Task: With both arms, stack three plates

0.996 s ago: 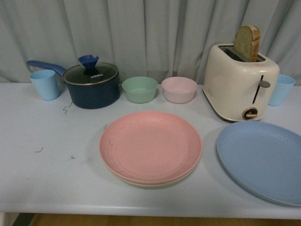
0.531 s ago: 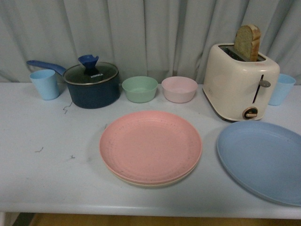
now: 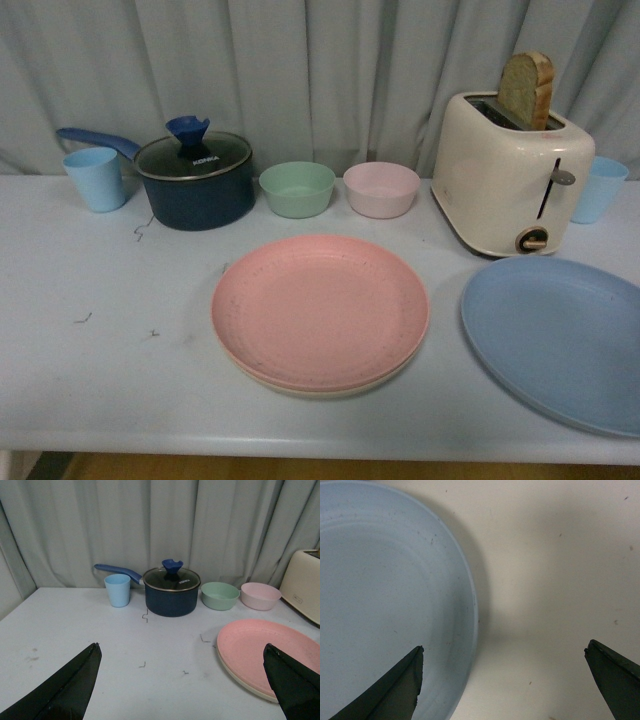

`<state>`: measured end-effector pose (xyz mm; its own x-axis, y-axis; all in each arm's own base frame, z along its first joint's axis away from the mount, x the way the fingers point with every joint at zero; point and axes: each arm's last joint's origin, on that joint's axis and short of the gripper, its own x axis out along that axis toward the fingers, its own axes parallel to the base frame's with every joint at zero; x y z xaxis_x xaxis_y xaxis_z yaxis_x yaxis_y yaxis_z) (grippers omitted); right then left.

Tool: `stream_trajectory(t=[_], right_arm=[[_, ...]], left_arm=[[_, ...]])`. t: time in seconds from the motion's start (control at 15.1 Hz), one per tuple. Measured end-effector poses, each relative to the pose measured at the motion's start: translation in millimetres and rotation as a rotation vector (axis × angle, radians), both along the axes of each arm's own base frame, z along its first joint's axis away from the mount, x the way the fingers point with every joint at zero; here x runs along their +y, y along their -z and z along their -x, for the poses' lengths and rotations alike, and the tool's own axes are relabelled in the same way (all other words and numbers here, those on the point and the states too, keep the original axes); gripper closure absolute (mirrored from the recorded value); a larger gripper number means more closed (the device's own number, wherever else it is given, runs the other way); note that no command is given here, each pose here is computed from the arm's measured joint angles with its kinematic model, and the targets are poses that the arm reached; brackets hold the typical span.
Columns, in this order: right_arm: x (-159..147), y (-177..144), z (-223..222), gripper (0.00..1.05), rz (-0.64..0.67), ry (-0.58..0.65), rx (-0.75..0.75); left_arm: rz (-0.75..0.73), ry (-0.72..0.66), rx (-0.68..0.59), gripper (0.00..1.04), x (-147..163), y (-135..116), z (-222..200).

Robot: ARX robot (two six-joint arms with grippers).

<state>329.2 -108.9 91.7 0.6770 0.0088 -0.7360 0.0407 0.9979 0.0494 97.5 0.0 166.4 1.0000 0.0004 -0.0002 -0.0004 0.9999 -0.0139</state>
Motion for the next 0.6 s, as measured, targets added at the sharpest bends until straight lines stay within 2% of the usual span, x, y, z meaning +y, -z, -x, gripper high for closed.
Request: stream_trajectory(t=[0.2, 0.27, 0.33, 0.6], right_arm=[[4, 17, -17, 0.06, 0.000, 0.028, 0.015], [9, 33, -23, 0.11, 0.016, 0.049, 0.046], [11, 35, -24, 0.24, 0.024, 0.052, 0.057], [13, 38, -27, 0.62, 0.035, 0.054, 0.056]], left_arm=[[0.000, 0.000, 0.000, 0.07, 0, 0, 0], [0.000, 0.000, 0.000, 0.07, 0, 0, 0], [0.000, 0.000, 0.000, 0.07, 0, 0, 0], [0.000, 0.000, 0.000, 0.07, 0, 0, 0]])
